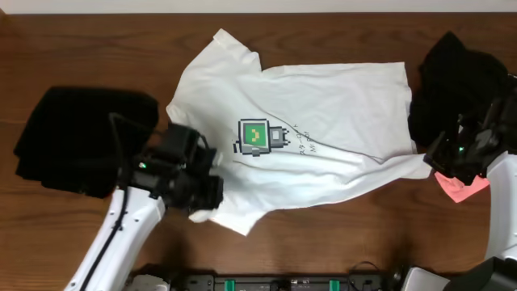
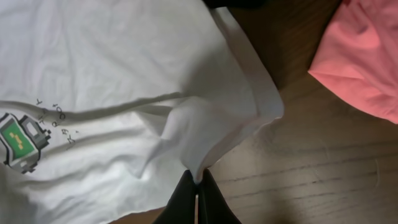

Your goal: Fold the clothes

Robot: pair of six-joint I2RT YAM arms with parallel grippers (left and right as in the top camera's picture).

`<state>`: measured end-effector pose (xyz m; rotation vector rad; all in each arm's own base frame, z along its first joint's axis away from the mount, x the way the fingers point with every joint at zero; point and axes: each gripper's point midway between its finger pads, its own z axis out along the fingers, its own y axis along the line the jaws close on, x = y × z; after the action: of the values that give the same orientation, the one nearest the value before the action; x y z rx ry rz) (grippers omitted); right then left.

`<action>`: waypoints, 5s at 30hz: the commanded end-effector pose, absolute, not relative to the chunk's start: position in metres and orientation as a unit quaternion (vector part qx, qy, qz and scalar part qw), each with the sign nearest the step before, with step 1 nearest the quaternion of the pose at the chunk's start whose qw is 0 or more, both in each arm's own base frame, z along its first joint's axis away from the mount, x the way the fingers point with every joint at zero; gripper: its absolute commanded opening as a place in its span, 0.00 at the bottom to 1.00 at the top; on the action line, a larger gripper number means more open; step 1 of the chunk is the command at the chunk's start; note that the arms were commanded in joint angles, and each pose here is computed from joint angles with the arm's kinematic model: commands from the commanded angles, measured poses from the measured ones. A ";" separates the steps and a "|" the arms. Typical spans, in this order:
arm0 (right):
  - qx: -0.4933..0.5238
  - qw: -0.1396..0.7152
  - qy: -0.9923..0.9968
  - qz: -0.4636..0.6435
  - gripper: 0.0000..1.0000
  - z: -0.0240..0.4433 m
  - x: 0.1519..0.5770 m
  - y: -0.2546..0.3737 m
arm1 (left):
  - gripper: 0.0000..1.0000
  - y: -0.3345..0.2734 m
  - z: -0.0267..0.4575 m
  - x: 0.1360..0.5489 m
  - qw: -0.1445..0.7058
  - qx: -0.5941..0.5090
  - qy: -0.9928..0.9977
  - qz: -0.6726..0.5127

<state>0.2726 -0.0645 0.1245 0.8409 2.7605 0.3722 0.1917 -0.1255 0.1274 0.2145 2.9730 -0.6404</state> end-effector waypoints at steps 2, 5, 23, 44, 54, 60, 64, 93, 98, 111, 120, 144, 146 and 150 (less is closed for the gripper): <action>0.245 0.134 0.953 0.116 0.01 0.131 0.281 -0.058 | 0.06 -0.123 0.164 0.224 0.117 0.058 0.972 -0.195; 0.198 0.161 0.958 0.131 0.01 0.136 0.295 -0.048 | 0.06 -0.109 0.166 0.241 0.148 0.030 0.974 -0.166; 0.187 0.224 0.951 0.105 0.01 0.116 0.358 -0.057 | 0.06 -0.065 0.128 0.293 0.142 -0.043 0.980 -0.130; 0.207 0.293 0.925 0.125 0.01 0.085 0.427 -0.070 | 0.06 -0.069 0.102 0.339 0.172 -0.037 0.975 -0.134; 0.219 0.267 0.929 0.130 0.01 0.051 0.431 -0.071 | 0.06 -0.070 0.091 0.351 0.176 -0.028 0.975 -0.133; 0.229 0.282 0.923 0.125 0.01 0.055 0.437 -0.076 | 0.06 -0.071 0.071 0.360 0.166 -0.029 0.977 -0.131; 0.240 0.282 0.921 0.118 0.01 0.054 0.437 -0.080 | 0.06 -0.072 0.059 0.364 0.159 -0.030 0.978 -0.131; 0.239 0.262 0.928 0.117 0.01 0.049 0.429 -0.077 | 0.62 -0.137 0.067 0.268 0.068 0.209 0.974 -0.052; 0.239 0.262 0.928 0.117 0.01 0.049 0.429 -0.077 | 0.63 -0.147 0.050 0.268 0.074 0.253 0.964 -0.041; 0.239 0.262 0.928 0.117 0.01 0.049 0.429 -0.077 | 0.32 -0.155 0.012 0.274 0.049 0.271 0.961 -0.030; 0.240 0.259 0.928 0.117 0.01 0.048 0.427 -0.077 | 0.59 -0.166 0.011 0.259 0.033 0.298 0.954 -0.027; 0.240 0.259 0.928 0.117 0.01 0.048 0.427 -0.077 | 0.05 -0.158 0.031 0.253 0.011 0.299 0.954 -0.008; 0.240 0.258 0.928 0.117 0.01 0.048 0.427 -0.077 | 0.06 -0.161 0.050 0.258 0.026 0.299 0.954 -0.012; 0.240 0.258 0.928 0.117 0.01 0.048 0.427 -0.077 | 0.07 -0.166 0.078 0.266 0.071 0.299 0.951 -0.024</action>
<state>0.4235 -0.0761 0.0465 0.6506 2.5202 0.3245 0.2535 -0.1599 0.0499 0.9298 2.9521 -0.0486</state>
